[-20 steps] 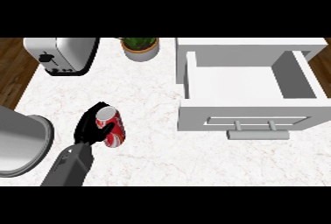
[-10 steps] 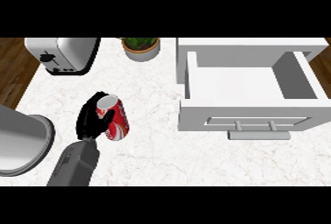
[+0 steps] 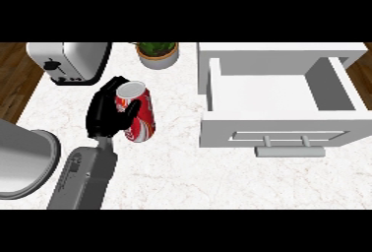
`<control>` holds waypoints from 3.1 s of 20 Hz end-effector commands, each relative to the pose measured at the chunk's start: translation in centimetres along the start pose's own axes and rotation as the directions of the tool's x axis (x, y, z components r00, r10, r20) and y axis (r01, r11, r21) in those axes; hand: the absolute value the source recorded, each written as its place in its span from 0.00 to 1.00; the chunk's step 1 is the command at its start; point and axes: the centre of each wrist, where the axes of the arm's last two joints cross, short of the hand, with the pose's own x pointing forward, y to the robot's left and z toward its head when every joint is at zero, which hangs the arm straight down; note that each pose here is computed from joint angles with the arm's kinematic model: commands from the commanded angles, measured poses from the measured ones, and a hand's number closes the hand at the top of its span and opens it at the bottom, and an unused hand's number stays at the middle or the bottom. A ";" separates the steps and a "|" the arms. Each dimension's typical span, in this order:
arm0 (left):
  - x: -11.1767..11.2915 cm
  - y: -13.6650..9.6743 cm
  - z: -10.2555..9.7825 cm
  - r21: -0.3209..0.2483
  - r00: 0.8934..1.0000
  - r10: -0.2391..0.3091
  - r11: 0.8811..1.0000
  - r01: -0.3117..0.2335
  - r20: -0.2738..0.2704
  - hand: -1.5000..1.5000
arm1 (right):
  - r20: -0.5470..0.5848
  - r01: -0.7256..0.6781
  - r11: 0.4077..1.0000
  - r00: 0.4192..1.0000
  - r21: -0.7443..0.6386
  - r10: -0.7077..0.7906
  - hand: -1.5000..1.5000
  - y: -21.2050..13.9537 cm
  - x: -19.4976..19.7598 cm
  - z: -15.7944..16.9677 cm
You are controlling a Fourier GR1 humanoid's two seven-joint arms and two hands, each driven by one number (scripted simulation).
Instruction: Pick up the can, place it into the drawer and close the drawer
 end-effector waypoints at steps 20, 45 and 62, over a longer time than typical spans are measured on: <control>11.4 -14.8 -5.0 -0.038 0.997 -0.071 0.997 0.073 0.041 1.00 | 0.002 0.016 1.000 1.000 -0.015 -0.016 0.00 -0.2 0.0 1.0; 11.9 -24.1 -10.6 -0.059 0.992 -0.126 0.990 0.127 0.026 1.00 | 0.023 0.013 0.999 1.000 0.034 -0.013 0.00 1.8 -0.1 -2.3; 8.1 -24.5 -10.3 -0.005 0.970 -0.244 0.970 0.244 -0.019 1.00 | 0.027 0.018 0.997 0.999 0.073 -0.020 0.00 1.6 0.1 -2.8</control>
